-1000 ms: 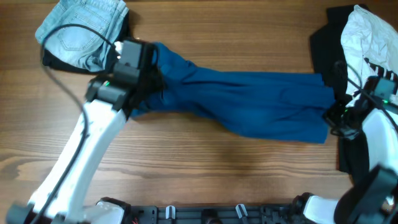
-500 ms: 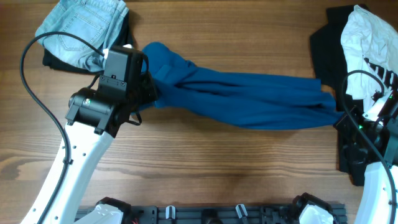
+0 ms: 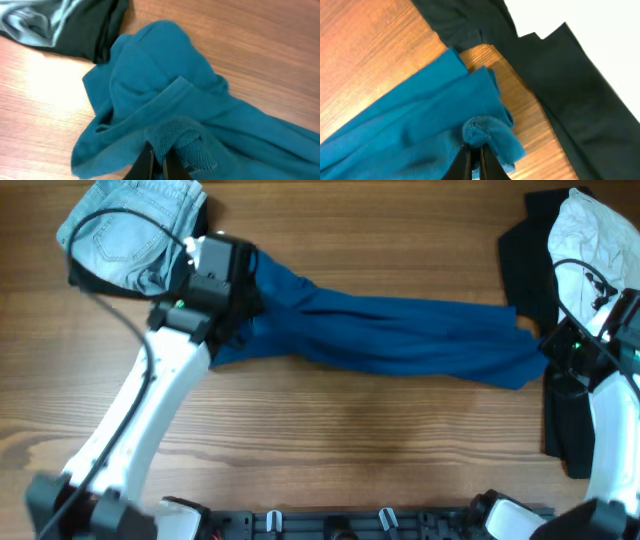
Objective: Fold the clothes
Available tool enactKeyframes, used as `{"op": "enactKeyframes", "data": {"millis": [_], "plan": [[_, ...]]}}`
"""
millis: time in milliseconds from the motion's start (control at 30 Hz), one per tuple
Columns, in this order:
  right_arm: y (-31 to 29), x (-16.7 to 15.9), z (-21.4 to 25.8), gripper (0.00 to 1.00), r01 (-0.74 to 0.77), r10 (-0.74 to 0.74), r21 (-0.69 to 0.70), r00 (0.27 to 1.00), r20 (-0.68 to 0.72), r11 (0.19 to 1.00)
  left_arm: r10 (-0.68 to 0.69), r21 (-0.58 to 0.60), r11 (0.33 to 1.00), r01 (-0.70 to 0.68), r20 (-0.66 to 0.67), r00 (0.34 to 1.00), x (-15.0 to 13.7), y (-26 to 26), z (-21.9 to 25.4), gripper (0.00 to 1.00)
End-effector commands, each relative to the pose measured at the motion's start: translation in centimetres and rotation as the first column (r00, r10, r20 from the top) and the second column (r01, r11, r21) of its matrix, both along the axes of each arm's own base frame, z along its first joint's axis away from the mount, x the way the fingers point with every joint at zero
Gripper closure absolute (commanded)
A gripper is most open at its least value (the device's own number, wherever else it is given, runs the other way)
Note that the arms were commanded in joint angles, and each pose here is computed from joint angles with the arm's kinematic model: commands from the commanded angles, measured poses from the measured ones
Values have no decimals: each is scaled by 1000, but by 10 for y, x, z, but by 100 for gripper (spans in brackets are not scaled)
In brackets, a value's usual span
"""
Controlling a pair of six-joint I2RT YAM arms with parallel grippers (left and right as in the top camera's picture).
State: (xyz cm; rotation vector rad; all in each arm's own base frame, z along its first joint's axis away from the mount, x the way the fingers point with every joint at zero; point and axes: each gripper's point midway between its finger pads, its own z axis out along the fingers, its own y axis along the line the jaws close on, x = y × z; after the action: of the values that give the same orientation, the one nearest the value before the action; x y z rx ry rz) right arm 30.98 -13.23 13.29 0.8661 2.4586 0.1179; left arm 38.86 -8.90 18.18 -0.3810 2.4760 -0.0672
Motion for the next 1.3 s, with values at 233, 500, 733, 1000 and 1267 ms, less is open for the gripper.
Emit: {"op": "enactKeyframes", "data": {"millis": [233, 500, 733, 1000, 1267], "plan": [[-2, 52, -45, 96, -133, 131, 54, 990, 49, 990, 68, -54, 996, -71, -59, 996, 60, 26, -76, 96], [-10, 80, -53, 96, -166, 167, -23, 981, 101, 986, 60, -38, 997, -68, -171, 983, 57, 23, -128, 96], [-5, 71, -84, 31, -165, 165, 39, 986, 21, 985, 60, -40, 997, -67, -165, 985, 60, 23, -130, 0], [-9, 39, -94, 18, -112, 113, 18, 985, -126, 994, 64, -22, 997, -71, -226, 972, 40, 29, -88, 0], [34, 22, -128, 16, -190, 203, 86, 963, -175, 978, 59, -20, 997, -68, -301, 952, -1, 35, -59, 0]]}}
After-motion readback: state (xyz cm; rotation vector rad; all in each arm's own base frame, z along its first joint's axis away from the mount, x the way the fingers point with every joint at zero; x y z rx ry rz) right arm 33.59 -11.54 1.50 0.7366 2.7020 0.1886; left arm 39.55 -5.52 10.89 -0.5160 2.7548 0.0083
